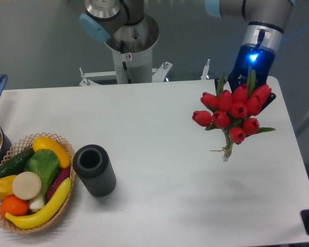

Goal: Place the flowers on the table
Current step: 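Swing the held tulips toward the black cup and lower them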

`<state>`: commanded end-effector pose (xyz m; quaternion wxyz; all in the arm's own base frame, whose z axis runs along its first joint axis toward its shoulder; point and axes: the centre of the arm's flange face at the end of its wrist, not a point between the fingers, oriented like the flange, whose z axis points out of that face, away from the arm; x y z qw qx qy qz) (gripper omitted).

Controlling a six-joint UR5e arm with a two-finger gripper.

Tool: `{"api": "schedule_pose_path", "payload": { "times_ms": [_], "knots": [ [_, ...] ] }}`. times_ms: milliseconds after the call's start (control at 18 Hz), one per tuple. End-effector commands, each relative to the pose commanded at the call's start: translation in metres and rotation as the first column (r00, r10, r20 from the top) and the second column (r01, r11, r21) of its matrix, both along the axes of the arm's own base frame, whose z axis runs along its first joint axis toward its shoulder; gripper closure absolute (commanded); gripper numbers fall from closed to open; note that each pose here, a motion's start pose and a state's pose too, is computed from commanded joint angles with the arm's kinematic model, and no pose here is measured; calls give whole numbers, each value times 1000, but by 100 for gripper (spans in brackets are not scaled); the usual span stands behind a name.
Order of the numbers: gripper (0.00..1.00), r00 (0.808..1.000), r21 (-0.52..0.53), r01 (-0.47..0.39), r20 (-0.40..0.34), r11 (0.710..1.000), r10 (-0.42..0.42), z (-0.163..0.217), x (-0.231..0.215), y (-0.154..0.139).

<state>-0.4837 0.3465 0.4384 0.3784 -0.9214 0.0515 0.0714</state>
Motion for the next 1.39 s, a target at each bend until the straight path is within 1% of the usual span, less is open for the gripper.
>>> {"api": "schedule_pose_path", "payload": {
  "times_ms": [222, 333, 444, 611, 778, 833, 1000, 1056, 1222, 1389],
  "knots": [
    [63, 1000, -91, 6, -20, 996, -8, -12, 5, 14],
    [63, 999, -149, 12, -36, 989, -17, -19, 9, 22],
    [63, 997, -218, 34, -57, 975, -47, -32, 14, 31],
    [63, 994, -335, 41, -78, 941, -71, -51, 21, 47],
    [63, 991, -445, 51, -88, 894, -100, -75, 26, 68],
    [63, 990, -480, 55, -87, 876, -110, -85, 28, 74],
    [63, 985, -590, 69, -87, 805, -148, -118, 37, 96],
    [63, 984, -608, 84, -77, 789, -163, -128, 41, 104],
    [63, 982, -628, 136, -18, 766, -189, -168, 45, 122],
    [63, 981, -628, 150, -3, 764, -195, -177, 47, 127]
  ]
}}
